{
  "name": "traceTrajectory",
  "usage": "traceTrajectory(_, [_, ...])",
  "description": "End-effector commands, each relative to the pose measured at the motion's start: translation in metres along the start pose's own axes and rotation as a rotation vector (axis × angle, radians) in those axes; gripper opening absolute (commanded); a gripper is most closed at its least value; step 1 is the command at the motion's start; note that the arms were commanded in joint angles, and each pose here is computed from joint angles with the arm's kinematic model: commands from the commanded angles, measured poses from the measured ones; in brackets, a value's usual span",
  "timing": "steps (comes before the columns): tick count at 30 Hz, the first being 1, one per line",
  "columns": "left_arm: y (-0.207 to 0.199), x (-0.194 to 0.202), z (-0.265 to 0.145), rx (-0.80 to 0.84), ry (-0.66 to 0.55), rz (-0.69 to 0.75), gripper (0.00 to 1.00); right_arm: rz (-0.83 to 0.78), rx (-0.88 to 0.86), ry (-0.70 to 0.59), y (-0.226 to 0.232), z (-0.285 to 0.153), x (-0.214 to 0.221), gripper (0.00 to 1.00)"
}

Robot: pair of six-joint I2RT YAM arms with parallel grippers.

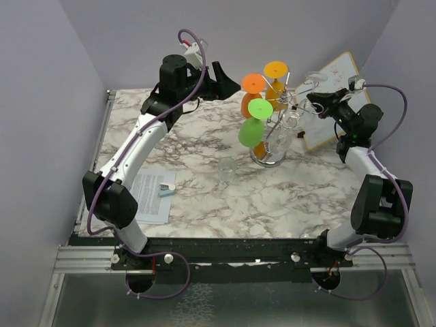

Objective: Place the wine glass upside down on the wine glass rack

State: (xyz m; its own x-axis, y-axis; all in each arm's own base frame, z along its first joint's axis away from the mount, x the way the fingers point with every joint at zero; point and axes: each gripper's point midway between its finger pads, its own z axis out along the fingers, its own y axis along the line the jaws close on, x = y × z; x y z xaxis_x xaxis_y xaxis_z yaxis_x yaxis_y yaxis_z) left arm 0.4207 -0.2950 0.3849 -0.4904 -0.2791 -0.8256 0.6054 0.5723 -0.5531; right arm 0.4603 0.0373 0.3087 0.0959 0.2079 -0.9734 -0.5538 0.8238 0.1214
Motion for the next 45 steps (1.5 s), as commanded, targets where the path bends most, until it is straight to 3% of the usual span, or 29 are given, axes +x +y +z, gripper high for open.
traceTrajectory(1, [-0.014, -0.011, -0.012, 0.029, -0.031, 0.008, 0.79, -0.033, -0.009, 0.009, -0.002, 0.003, -0.005, 0.07])
traceTrajectory(9, [-0.013, -0.007, -0.012, 0.029, -0.025, -0.009, 0.79, 0.023, -0.071, 0.108, 0.002, 0.009, 0.020, 0.19])
traceTrajectory(16, [-0.014, -0.005, -0.015, 0.029, -0.024, -0.005, 0.79, 0.104, -0.056, 0.127, 0.002, 0.009, 0.026, 0.41])
traceTrajectory(24, [-0.013, -0.001, -0.020, 0.018, -0.014, 0.000, 0.79, 0.107, -0.009, 0.126, 0.006, 0.000, 0.016, 0.58])
traceTrajectory(33, [-0.006, 0.007, -0.041, -0.056, 0.003, 0.045, 0.80, 0.119, 0.134, 0.139, 0.020, -0.038, 0.010, 0.66])
traceTrajectory(45, [0.009, 0.044, -0.072, -0.161, 0.049, -0.001, 0.90, 0.160, 0.344, 0.176, 0.046, -0.106, 0.012, 0.68])
